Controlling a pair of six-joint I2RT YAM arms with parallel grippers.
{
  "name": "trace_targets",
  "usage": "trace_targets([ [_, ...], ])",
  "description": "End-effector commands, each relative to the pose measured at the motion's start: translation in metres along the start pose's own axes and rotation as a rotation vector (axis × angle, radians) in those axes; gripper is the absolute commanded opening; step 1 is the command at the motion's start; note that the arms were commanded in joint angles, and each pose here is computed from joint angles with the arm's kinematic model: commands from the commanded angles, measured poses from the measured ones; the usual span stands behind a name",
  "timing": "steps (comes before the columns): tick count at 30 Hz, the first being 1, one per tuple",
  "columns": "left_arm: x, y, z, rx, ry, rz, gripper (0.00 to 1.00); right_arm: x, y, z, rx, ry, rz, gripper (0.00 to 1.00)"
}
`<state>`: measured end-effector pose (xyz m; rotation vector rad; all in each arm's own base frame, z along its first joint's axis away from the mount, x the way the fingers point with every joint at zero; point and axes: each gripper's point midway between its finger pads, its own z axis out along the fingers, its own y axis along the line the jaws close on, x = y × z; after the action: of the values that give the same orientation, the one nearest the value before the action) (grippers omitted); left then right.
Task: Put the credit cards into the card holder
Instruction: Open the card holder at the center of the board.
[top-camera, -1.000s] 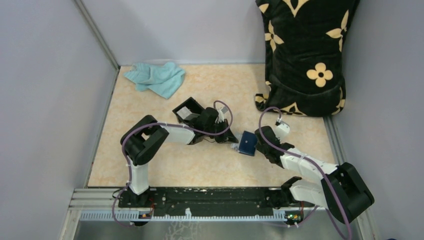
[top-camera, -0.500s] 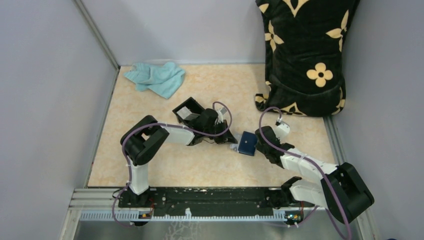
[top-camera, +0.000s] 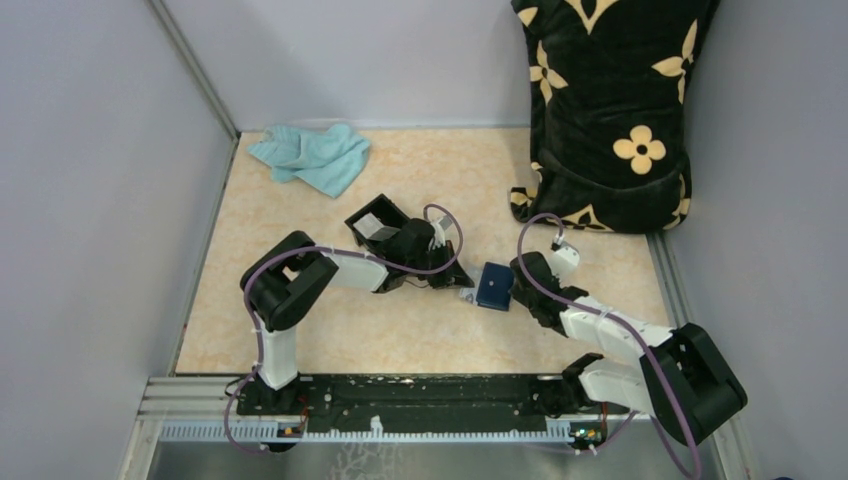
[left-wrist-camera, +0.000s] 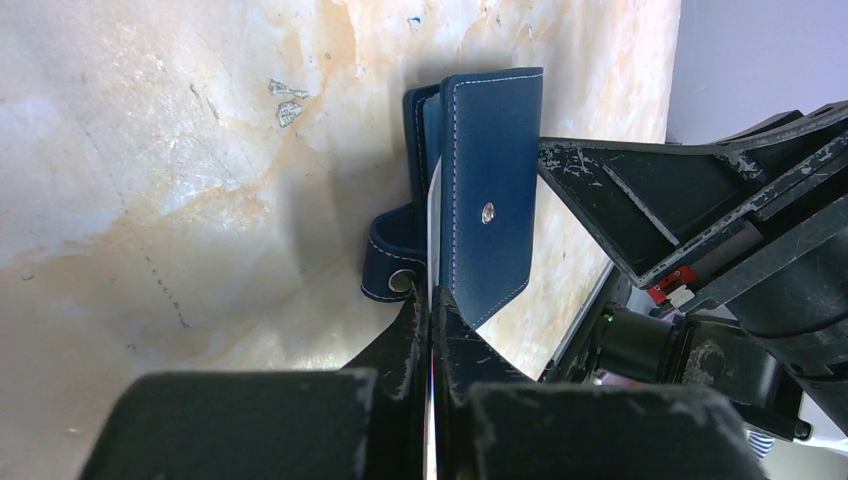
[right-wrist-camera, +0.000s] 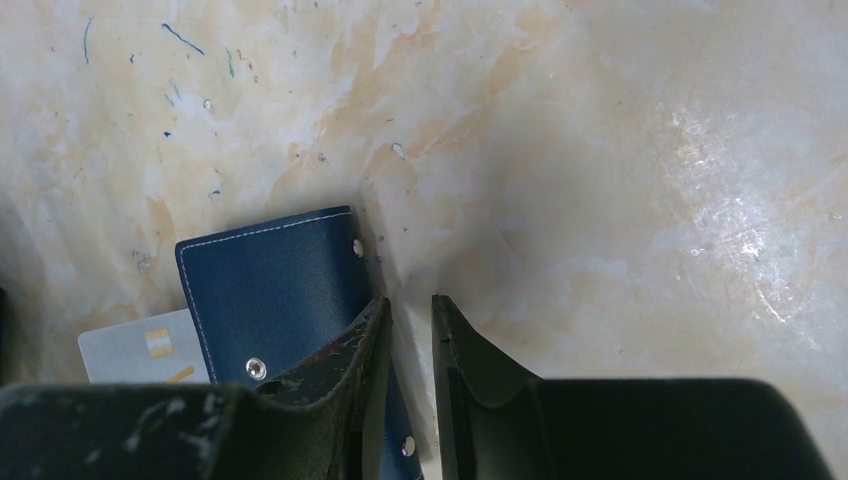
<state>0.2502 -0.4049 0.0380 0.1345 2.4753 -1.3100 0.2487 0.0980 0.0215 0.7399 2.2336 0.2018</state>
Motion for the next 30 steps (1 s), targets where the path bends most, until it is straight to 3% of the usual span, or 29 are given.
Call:
trace_targets([
  [1, -0.003, 0.007, -0.003, -0.026, -0.023, 0.008, 0.0, 0.004, -0.004, 0.004, 0.007, 0.011, -0.002, 0.23],
  [19, -0.001, 0.014, -0.004, -0.052, -0.069, -0.053, 0.0, 0.007, -0.005, 0.007, 0.012, 0.023, -0.011, 0.23],
  [30, 0.002, -0.001, 0.004, 0.01, -0.046, -0.063, 0.0, 0.009, -0.006, 0.009, 0.019, 0.028, -0.025, 0.23],
])
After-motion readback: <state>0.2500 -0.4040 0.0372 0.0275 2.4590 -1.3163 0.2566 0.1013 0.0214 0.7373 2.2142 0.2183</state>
